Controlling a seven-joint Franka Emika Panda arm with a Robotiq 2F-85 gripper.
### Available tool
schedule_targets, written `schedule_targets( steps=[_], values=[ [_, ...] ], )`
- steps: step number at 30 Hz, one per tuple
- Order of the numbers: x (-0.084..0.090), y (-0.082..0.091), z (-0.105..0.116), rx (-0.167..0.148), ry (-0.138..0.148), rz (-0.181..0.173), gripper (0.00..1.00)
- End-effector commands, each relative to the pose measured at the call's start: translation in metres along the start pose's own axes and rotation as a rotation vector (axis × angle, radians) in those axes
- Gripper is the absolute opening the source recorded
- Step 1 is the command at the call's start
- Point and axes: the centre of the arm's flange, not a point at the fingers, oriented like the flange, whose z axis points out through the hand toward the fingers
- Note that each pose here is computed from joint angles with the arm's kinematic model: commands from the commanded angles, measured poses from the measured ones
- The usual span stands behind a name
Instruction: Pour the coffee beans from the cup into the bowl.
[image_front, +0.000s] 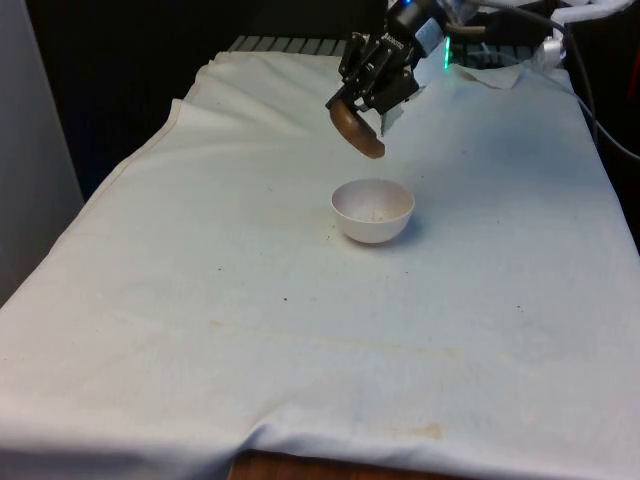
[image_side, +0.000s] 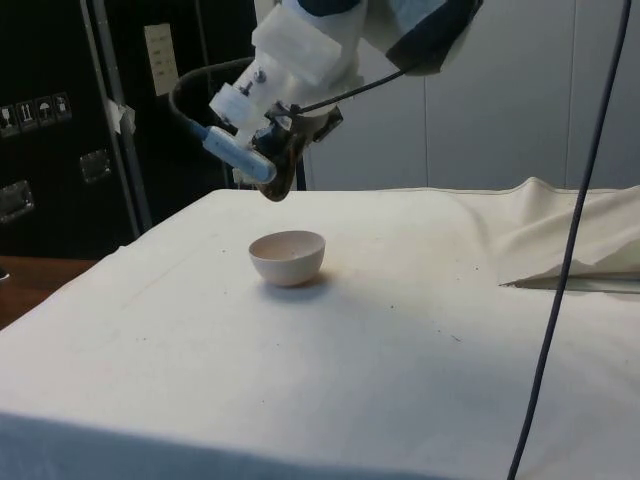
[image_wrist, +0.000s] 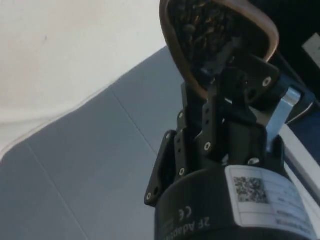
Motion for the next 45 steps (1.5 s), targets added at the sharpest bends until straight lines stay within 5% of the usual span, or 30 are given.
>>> schedule_targets(
  steps=[1,2,16,17,21,24,26,32,33,45],
  values=[
    [-0.001,-0.001,-0.003,0.008,0.020,0.008,0.06],
    [-0.001,0.001,0.000,-0.001,0.007,0.000,0.06],
    [-0.016,-0.002,-0.006,-0.015,0.130,0.023,0.06],
    [-0.015,0.000,-0.004,-0.022,0.114,0.019,0.06],
    [-0.021,-0.004,-0.006,-0.025,0.162,0.026,0.06],
    [-0.023,-0.003,-0.005,-0.037,0.163,0.020,0.06],
    [-0.026,-0.005,-0.006,-0.037,0.192,0.023,0.06],
    [-0.030,-0.006,-0.007,-0.058,0.231,0.019,0.06],
    [-0.030,-0.006,-0.006,-0.067,0.219,0.016,0.06],
    [-0.037,-0.008,-0.010,-0.086,0.307,0.014,0.06]
  ],
)
